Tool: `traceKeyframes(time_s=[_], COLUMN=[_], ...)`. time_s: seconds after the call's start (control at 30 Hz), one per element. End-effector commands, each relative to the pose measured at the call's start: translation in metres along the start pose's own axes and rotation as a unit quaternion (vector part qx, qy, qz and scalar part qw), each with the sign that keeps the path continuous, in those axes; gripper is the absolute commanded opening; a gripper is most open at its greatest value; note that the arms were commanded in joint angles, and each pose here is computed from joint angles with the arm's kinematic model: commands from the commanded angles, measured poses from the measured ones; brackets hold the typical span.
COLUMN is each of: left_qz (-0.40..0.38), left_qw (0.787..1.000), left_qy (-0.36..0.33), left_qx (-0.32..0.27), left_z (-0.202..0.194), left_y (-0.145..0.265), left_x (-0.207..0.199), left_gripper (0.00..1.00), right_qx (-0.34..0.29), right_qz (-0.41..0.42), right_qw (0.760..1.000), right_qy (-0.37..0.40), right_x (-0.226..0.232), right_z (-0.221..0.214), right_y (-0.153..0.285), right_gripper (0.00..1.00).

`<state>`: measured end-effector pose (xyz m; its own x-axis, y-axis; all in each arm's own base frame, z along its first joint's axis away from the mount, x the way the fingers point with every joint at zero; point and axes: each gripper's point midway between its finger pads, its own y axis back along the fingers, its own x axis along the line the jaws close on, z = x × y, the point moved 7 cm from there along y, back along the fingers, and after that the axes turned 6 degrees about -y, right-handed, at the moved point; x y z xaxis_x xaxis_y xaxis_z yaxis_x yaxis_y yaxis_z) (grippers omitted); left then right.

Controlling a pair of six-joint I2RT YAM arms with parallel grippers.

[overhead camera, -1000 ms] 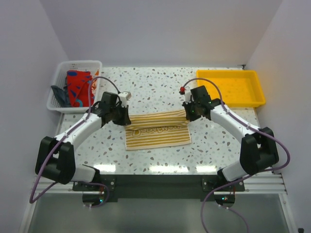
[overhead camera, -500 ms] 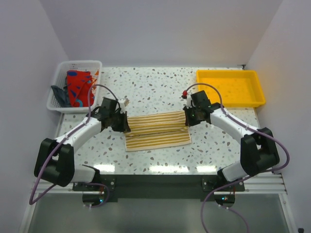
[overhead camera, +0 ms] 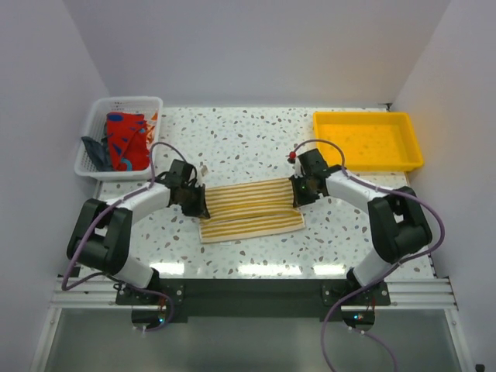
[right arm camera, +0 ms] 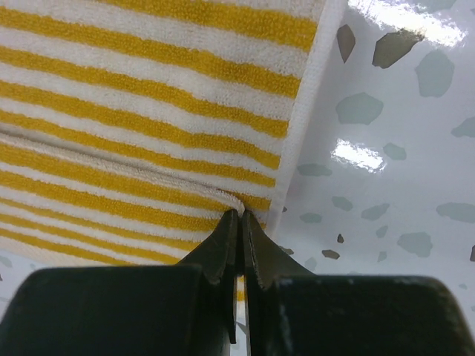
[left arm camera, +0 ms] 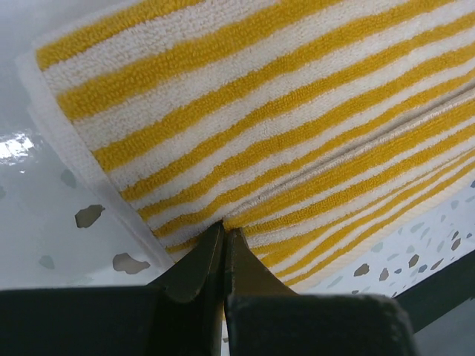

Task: Fold and stack the towels
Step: Fold the towel

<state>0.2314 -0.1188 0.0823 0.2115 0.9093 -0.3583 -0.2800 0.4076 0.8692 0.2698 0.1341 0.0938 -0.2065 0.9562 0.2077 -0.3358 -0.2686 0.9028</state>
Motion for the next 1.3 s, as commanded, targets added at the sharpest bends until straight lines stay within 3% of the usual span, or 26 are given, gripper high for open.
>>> traceKeyframes(time_s=[0.0, 0.23, 0.4, 0.83, 1.27], left_qz=[0.072, 0.131, 0.125, 0.110, 0.076], left_qw=[0.997, 0.991, 0.991, 0.990, 0.996], left_qy=[0.004, -0.031, -0.048, -0.042, -0.025], left_qx=[0.007, -0.009, -0.026, -0.080, -0.045], left_z=[0.011, 0.057, 0.070, 0.072, 0.037], left_y=[-0.007, -0.007, 0.002, 0.051, 0.030], left_x=[0.019, 0.029, 0.024, 0.004, 0.005], left_gripper=[0.00, 0.00, 0.00, 0.00, 0.00], right_qx=[-0.016, -0.034, -0.058, -0.101, -0.082], right_qz=[-0.061, -0.085, -0.090, -0.100, -0.066], right_qw=[0.998, 0.995, 0.994, 0.990, 0.994], right_qy=[-0.025, -0.042, -0.024, -0.008, -0.038], right_x=[-0.018, -0.023, -0.021, -0.017, -0.013], right_z=[0.010, 0.029, 0.045, 0.051, 0.027], right_y=[-0.006, -0.010, 0.011, 0.066, 0.055], right_gripper=[0.00, 0.00, 0.00, 0.00, 0.00])
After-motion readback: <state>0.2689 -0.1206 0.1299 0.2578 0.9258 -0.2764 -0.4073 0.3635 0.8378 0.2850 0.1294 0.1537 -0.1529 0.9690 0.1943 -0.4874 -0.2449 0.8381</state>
